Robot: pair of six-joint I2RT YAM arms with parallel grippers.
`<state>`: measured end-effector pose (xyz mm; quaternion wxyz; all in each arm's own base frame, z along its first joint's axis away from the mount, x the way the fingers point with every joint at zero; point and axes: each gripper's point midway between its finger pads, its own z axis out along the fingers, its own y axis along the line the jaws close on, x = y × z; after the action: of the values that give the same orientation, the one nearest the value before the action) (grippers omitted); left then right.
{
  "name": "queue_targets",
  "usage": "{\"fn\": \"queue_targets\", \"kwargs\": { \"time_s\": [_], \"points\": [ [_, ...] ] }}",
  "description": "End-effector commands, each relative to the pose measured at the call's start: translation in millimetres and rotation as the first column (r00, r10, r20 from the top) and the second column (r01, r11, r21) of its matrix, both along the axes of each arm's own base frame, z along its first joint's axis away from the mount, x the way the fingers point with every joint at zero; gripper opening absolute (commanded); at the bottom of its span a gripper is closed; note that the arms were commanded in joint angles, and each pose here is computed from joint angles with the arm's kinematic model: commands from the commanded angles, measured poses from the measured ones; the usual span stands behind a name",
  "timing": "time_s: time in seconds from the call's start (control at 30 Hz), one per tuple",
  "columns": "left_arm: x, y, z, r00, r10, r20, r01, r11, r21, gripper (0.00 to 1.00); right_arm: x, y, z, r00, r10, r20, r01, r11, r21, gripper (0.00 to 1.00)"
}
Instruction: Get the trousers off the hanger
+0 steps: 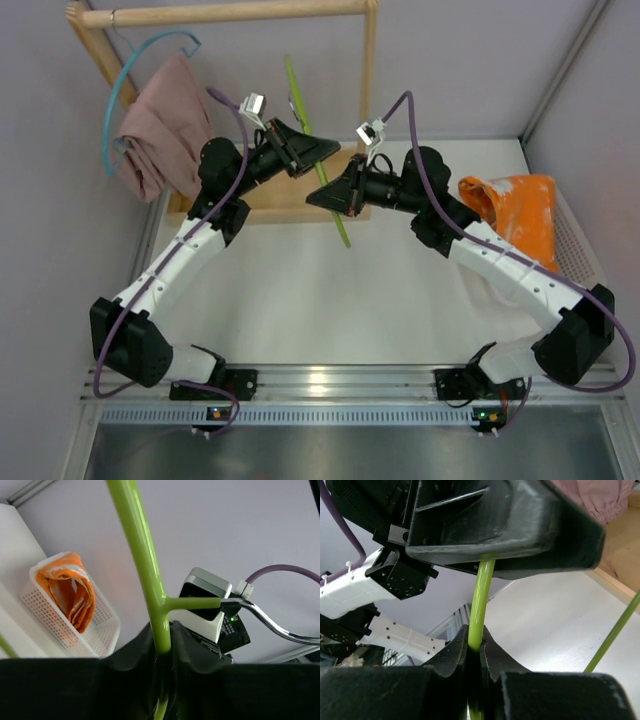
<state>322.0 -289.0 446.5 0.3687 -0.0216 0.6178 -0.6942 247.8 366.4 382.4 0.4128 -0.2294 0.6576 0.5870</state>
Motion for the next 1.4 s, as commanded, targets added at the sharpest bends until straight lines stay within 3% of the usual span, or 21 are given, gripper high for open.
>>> {"fn": "queue_targets", "kwargs": {
  "time_s": [0.0, 0.2, 0.3, 0.43, 0.6, 0.87, 1.13, 1.37],
  "points": [
    [-11, 7, 16, 0.999, 0.003, 0.054, -0.001, 0.999, -0.032, 0.31, -21, -9, 72, 0.993, 0.016, 0.117, -0.034, 0.987, 0.158, 0.00],
    [-21, 16, 7, 0.995, 0.009, 0.101, -0.011, 1.000, 0.016, 0.71, -17, -13, 81, 0.998, 0.014, 0.054, -0.025, 0.978, 0.206, 0.00],
    [-27, 28, 2, 0.992, 0.035, 0.121, -0.041, 0.998, 0.043, 0.98, -8, -16, 89, 1.000, 0.021, -0.002, -0.020, 0.968, 0.250, 0.00],
    [-34, 46, -3, 0.983, 0.076, 0.167, -0.094, 0.990, 0.101, 0.98, 10, -19, 104, 0.999, 0.008, -0.035, 0.002, 0.961, 0.277, 0.00],
    [-39, 79, 3, 0.932, 0.176, 0.315, -0.239, 0.955, 0.173, 0.98, 41, -16, 124, 0.996, -0.026, -0.087, 0.051, 0.955, 0.291, 0.00],
    [-49, 92, -5, 0.926, 0.212, 0.313, -0.278, 0.943, 0.182, 0.99, 104, -14, 128, 0.968, -0.098, -0.233, 0.167, 0.940, 0.297, 0.00],
    [-49, 93, -7, 0.928, 0.219, 0.303, -0.281, 0.943, 0.180, 0.98, 130, -23, 157, 0.965, -0.146, -0.216, 0.217, 0.909, 0.356, 0.00],
    [-48, 94, -9, 0.926, 0.228, 0.302, -0.290, 0.940, 0.181, 0.99, 153, -20, 130, 0.933, -0.190, -0.304, 0.283, 0.911, 0.300, 0.00]
  ]
}}
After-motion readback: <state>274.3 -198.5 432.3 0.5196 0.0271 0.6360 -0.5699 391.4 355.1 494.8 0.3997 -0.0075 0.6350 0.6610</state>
